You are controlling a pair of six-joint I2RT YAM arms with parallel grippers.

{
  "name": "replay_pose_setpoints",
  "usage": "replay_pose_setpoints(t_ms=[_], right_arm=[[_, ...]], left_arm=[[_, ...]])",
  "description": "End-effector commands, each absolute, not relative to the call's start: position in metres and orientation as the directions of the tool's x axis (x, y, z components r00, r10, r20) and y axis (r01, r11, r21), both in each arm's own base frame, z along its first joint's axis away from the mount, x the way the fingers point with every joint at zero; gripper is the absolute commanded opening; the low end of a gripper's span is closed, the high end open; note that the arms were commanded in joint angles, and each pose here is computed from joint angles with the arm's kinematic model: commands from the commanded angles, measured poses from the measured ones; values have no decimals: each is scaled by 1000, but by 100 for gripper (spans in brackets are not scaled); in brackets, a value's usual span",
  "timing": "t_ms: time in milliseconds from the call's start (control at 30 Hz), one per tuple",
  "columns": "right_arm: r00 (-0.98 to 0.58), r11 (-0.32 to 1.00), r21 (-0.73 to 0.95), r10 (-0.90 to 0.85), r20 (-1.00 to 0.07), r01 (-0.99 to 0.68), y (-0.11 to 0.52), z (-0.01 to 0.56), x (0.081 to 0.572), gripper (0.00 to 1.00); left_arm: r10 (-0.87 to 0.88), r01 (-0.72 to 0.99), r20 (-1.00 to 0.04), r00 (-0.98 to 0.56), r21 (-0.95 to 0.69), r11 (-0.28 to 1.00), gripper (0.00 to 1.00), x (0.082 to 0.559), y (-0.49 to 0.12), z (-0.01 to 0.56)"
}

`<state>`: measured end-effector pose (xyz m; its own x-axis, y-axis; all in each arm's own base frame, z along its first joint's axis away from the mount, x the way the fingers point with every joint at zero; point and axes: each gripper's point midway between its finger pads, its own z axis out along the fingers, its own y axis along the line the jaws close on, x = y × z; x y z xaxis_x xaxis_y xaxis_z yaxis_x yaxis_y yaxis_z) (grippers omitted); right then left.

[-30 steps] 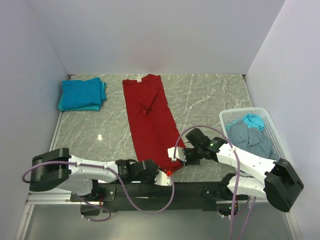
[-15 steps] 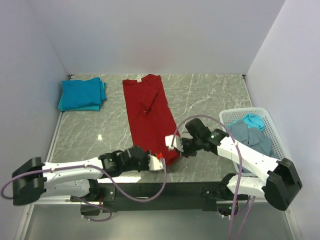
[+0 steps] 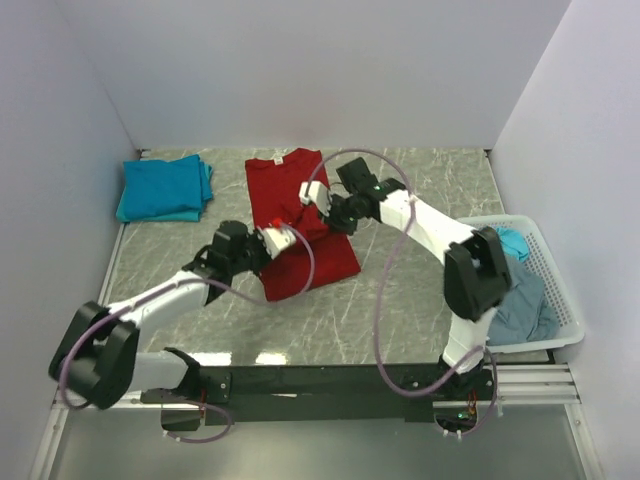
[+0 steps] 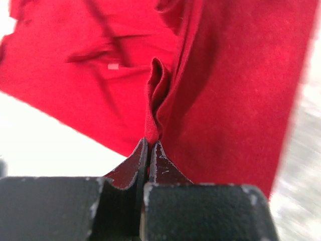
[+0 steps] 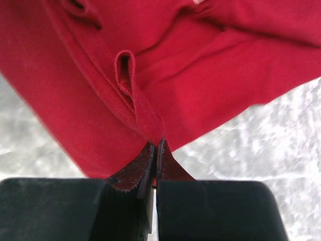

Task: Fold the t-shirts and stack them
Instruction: Fold the tshirt

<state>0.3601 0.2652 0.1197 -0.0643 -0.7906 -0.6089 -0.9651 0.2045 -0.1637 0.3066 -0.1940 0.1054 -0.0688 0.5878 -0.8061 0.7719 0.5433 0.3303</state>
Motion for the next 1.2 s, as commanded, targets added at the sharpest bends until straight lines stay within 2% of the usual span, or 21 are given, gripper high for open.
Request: replay_pose_setpoints(t_ms=[0, 267, 567, 600, 633, 667, 700, 733, 767, 800, 900, 1000, 1033, 1067, 1100, 1133, 1167], right_arm=[[-111, 262, -156, -775, -622, -952, 275, 128, 397, 0], [-174, 347, -167, -763, -622, -923, 284, 119, 456, 0], [-240, 431, -164, -736, -632, -887, 280, 101, 486, 0], [-252, 454, -167, -722, -644, -875, 281, 102, 491, 2], [-261, 478, -176, -711, -653, -860, 282, 103, 496, 14], [-283, 518, -184, -692, -664, -835, 282, 104, 504, 27], [-347, 612, -194, -650, -676, -767, 276, 108, 516, 38], [-347, 654, -212, -614, -709, -726, 277, 116, 529, 52], [-355, 697, -226, -583, -731, -680, 277, 127, 540, 57], [-395, 766, -213, -523, -756, -607, 271, 135, 549, 61], [-379, 807, -214, -471, -797, -551, 261, 166, 559, 65], [-344, 726, -177, -507, -791, -665, 254, 178, 534, 65], [-306, 591, -81, -523, -796, -802, 272, 171, 503, 65], [-248, 508, -74, -536, -807, -858, 272, 188, 482, 65], [-164, 362, -79, -592, -789, -929, 267, 183, 455, 65], [-92, 212, -41, -579, -810, -976, 271, 185, 415, 65], [-28, 119, -54, -595, -803, -991, 267, 180, 393, 65]], left_arm=[[502, 741, -865, 10, 344, 577, 0, 357, -200, 140], [502, 729, -863, -54, 309, 611, 0, 413, -187, 123], [488, 716, -864, -124, 263, 647, 0, 448, -181, 107], [488, 710, -863, -132, 262, 654, 5, 451, -180, 107], [474, 690, -866, -160, 245, 681, 12, 454, -177, 107], [457, 666, -873, -170, 241, 706, 24, 459, -175, 111], [440, 634, -881, -174, 242, 735, 56, 464, -171, 118], [412, 568, -891, -190, 243, 787, 75, 471, -162, 126], [384, 517, -913, -134, 267, 814, 93, 477, -155, 153], [372, 468, -920, -127, 275, 840, 99, 477, -147, 163], [369, 367, -927, -63, 323, 872, 99, 474, -127, 212], [426, 425, -904, 18, 393, 816, 99, 445, -129, 239], [469, 470, -881, 57, 438, 766, 99, 434, -134, 240], [477, 555, -871, 115, 454, 697, 99, 411, -147, 239], [506, 625, -856, 108, 454, 635, 99, 393, -153, 222], [545, 655, -817, 189, 519, 550, 98, 375, -161, 223], [565, 711, -801, 198, 514, 479, 97, 355, -168, 197]])
